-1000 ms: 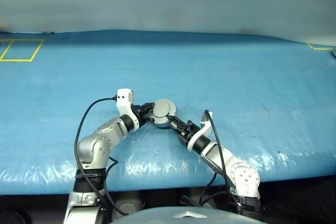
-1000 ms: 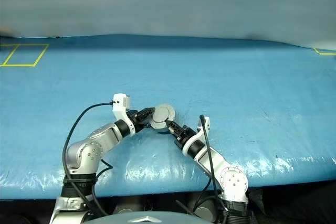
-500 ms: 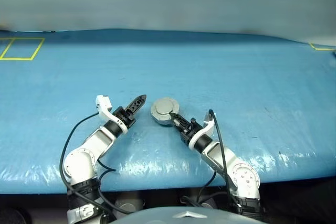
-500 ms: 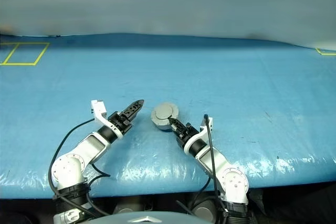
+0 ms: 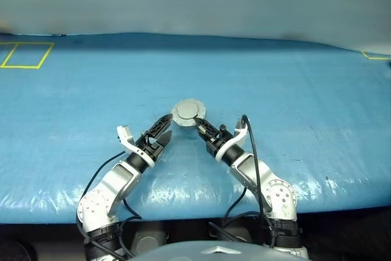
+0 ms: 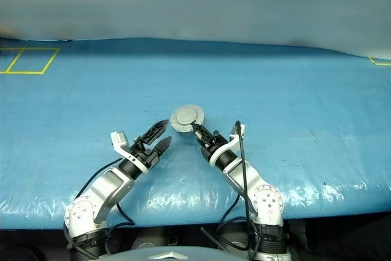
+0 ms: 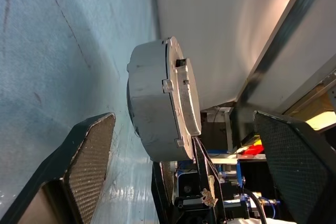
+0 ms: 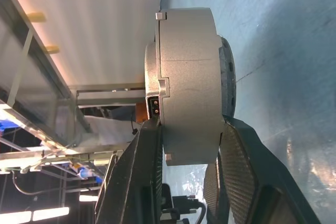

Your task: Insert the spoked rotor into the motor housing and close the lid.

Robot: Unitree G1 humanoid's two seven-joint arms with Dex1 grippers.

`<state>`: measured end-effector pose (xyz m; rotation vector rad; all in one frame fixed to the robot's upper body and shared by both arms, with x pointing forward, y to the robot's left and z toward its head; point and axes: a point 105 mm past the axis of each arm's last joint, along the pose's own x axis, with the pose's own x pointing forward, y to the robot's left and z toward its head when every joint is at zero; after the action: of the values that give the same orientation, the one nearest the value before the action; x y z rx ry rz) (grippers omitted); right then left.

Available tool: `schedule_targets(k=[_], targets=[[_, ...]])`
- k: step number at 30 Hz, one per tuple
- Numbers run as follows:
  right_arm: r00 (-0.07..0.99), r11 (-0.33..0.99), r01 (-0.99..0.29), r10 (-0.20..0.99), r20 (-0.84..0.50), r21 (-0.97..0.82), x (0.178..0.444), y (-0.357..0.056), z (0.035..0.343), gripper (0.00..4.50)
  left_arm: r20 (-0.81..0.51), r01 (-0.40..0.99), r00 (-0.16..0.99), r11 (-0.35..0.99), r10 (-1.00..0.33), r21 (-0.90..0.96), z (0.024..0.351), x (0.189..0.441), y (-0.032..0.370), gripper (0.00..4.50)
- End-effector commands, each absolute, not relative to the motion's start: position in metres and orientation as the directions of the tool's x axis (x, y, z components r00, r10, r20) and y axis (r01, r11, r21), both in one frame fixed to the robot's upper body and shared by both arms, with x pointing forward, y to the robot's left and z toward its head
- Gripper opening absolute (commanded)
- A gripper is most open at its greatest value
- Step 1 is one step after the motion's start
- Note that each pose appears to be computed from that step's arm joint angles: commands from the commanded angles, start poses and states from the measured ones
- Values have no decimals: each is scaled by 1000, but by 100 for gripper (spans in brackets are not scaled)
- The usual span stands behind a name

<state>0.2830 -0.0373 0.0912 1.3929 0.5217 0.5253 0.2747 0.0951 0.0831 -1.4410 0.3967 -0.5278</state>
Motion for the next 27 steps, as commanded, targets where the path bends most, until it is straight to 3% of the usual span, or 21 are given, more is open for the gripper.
schedule_targets(k=[1, 17, 20, 25, 27], targets=[[739, -48, -174, 653, 163, 983, 278, -19, 138, 120, 129, 127, 814, -43, -567, -991, 91, 278, 85, 450], [685, -99, -179, 702, 197, 979, 263, -9, 146, 120, 239, 154, 812, -200, -533, -968, 98, 294, 73, 450], [677, -105, -171, 710, 194, 980, 261, -7, 146, 120, 247, 152, 796, -212, -552, -965, 100, 292, 69, 392], [669, -100, -173, 718, 192, 980, 258, -6, 145, 120, 250, 154, 787, -212, -564, -965, 99, 291, 68, 233], [673, -61, -195, 718, 179, 979, 259, -6, 144, 120, 246, 155, 788, -204, -565, -967, 99, 291, 69, 234]])
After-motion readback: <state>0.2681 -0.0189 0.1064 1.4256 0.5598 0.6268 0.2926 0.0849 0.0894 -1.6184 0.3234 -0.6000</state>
